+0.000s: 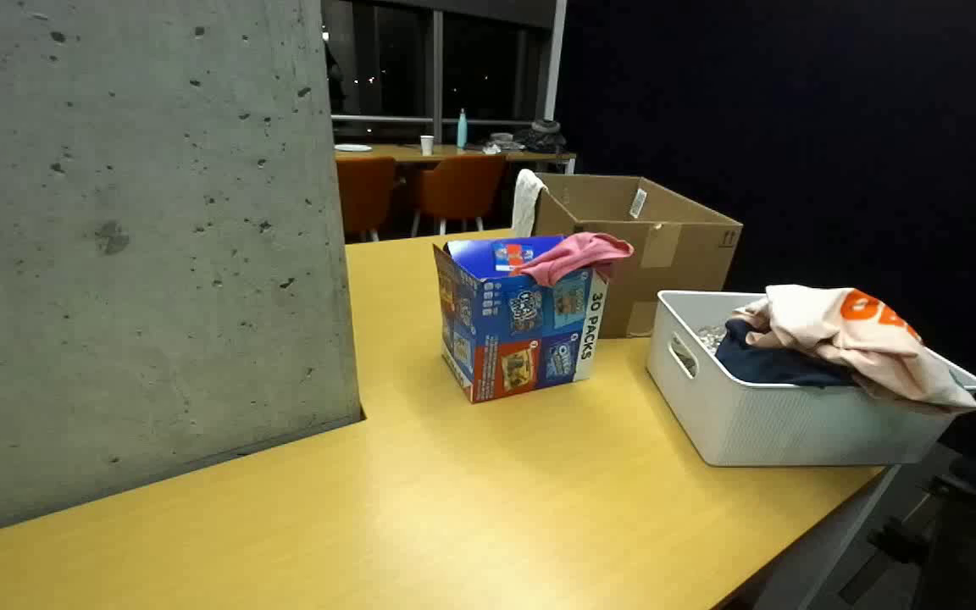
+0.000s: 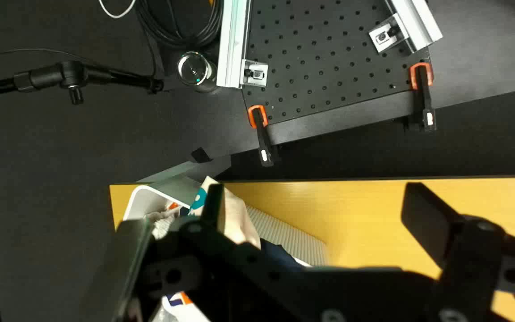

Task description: Pick up the peach shirt with the brown toy from the white basket and put it on the table

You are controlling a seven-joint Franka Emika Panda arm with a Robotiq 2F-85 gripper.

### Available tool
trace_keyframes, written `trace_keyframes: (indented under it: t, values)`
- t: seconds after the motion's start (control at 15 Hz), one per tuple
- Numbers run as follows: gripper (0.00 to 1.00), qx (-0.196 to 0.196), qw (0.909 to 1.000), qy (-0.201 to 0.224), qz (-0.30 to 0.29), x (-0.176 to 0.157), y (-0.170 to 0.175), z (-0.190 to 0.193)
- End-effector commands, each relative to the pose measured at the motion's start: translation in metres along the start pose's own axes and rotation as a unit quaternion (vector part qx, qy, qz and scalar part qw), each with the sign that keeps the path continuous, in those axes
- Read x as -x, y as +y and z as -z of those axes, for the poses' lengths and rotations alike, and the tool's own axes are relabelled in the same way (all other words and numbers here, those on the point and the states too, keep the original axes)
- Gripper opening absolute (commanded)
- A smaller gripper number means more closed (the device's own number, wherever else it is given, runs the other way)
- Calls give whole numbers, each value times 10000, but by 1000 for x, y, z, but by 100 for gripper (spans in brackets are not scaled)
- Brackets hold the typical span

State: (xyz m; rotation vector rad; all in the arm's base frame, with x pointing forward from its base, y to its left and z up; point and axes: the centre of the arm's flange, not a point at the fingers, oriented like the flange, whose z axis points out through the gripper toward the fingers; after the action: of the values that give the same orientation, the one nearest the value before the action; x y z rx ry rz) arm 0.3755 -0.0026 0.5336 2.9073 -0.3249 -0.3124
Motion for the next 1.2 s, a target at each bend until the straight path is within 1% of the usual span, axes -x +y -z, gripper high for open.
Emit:
trace_keyframes:
  t: [0.0,0.27,0.53,0.6,0.73,0.87,1.0,1.13]
  values:
    - [100,-2,10000,10,-2,0,0,1]
    - [100,9,10000,64,-23,-3,-2,-1]
    - [100,-228,9984,510,-128,-49,6,-12]
    - [100,-298,9975,613,-179,-61,8,-18]
    - [100,-467,9962,692,-262,-87,14,-44]
    - [100,-544,9949,751,-406,-105,26,-75]
    - [100,-622,9931,770,-621,-114,50,-97]
    - [100,-686,9906,751,-912,-125,80,-115]
